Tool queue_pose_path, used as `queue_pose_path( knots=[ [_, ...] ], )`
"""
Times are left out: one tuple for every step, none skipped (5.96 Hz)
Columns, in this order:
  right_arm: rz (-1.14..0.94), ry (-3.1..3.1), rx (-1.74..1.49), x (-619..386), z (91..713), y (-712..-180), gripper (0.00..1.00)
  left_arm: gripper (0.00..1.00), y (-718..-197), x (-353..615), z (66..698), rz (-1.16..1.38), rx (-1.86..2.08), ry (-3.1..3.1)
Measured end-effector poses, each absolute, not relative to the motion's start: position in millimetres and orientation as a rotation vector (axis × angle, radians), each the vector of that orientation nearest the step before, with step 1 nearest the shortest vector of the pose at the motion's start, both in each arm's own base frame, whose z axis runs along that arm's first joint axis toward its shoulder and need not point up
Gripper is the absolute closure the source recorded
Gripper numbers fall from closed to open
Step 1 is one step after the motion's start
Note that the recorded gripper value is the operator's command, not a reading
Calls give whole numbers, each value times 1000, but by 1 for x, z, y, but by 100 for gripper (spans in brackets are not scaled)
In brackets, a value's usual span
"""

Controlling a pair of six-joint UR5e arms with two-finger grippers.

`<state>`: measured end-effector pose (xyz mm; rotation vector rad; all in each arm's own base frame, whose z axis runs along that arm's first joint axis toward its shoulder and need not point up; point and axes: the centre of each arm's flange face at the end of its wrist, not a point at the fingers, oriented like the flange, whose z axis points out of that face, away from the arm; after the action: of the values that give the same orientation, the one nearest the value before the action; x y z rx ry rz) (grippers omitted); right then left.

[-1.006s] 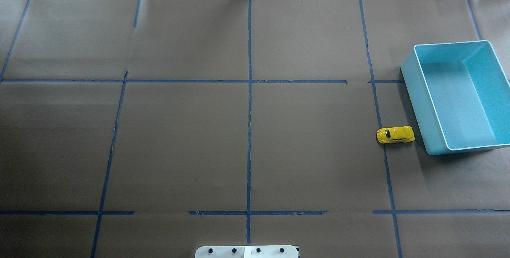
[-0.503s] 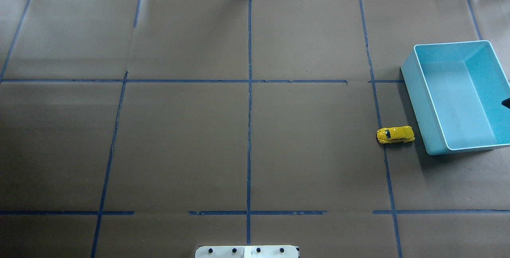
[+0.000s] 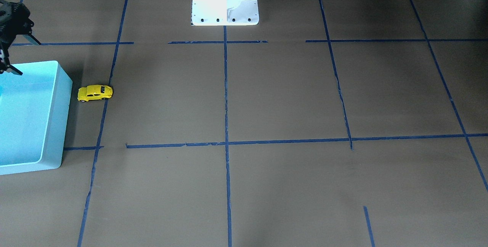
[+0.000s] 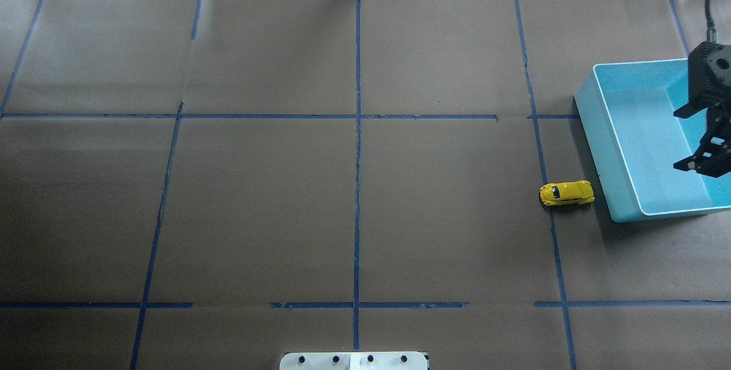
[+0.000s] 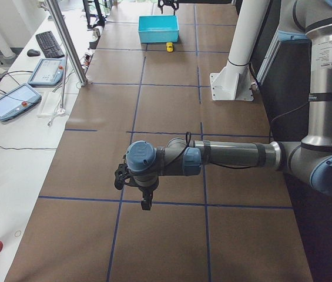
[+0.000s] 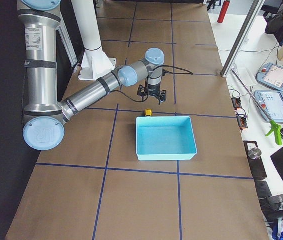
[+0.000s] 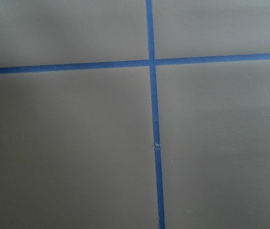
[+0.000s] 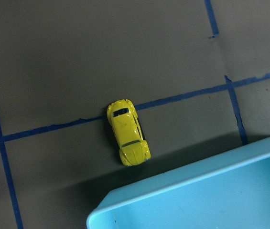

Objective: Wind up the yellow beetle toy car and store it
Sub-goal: 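Move the right gripper down over the car beside the bin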

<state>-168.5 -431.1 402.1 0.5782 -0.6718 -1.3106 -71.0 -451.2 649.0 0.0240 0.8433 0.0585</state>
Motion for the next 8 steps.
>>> queue_pose_path(
  knots=[
    [-1376, -656, 604, -200, 408, -432, 0, 0, -451, -71, 650, 58, 23, 843],
    [-1425, -640, 614, -227, 419, -430, 0, 0, -451, -71, 650, 59, 22, 843],
    [-1461, -630, 629, -247, 433, -429, 0, 0, -450, -71, 651, 58, 21, 842],
    [-1491, -632, 652, -264, 450, -429, 0, 0, -450, -71, 651, 58, 20, 842],
    [-1516, -638, 662, -279, 465, -427, 0, 0, -450, -71, 651, 58, 21, 841],
    [-1535, -635, 654, -293, 475, -424, 0, 0, -450, -71, 653, 57, 17, 841],
    [-1551, -623, 642, -304, 483, -421, 0, 0, -449, -71, 658, 52, 7, 842],
    [-1563, -621, 630, -312, 488, -417, 0, 0, -448, -71, 663, 49, 2, 844]
  ],
)
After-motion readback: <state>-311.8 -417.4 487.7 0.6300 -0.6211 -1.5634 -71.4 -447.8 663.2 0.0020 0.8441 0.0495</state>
